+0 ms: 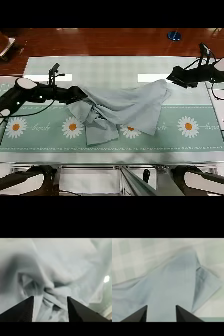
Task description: Fold the shirts.
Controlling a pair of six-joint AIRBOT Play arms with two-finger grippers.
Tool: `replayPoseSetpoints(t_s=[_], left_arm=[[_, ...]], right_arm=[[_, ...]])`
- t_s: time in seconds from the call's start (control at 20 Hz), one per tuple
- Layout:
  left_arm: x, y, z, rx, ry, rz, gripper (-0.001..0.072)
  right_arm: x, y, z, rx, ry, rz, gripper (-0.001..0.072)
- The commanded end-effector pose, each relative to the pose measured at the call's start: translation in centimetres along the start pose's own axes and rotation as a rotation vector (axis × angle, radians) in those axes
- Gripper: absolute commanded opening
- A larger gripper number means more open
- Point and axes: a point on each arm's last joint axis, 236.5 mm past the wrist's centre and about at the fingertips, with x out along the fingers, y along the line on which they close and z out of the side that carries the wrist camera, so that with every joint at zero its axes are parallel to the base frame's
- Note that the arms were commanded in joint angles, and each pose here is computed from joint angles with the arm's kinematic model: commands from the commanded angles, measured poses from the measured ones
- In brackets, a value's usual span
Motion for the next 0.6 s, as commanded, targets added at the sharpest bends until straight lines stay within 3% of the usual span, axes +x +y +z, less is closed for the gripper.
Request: replayPoseSetpoints(t_s=[0.0,0.1,0.2,0.4,0.55], left_arm=[[-4.6,3.0,-0.2,0.026,0.089,0.080,0.0508],[-8.6,5.9,-1.4,-0.074,0.039,0.113,0.0508],[-8.3,7.0,-4.7,-0.260,-0.022,0.028,0.0508],[-3.7,8.5,-10.1,-0.535,-0.081,-0.101,0.0507],[-1.7,8.6,-11.0,-0.560,-0.121,-0.103,0.0507]], right_arm=[[-3.4,-3.6,-0.7,-0.012,0.086,-0.047,0.0415],[-7.2,-9.4,-3.4,0.018,0.126,-0.206,0.0415],[-8.1,-12.5,-7.6,0.128,0.089,-0.233,0.0414],[-3.5,-9.7,-16.8,0.293,0.065,-0.018,0.0409],[-2.0,-8.1,-20.3,0.324,0.109,0.069,0.0409]])
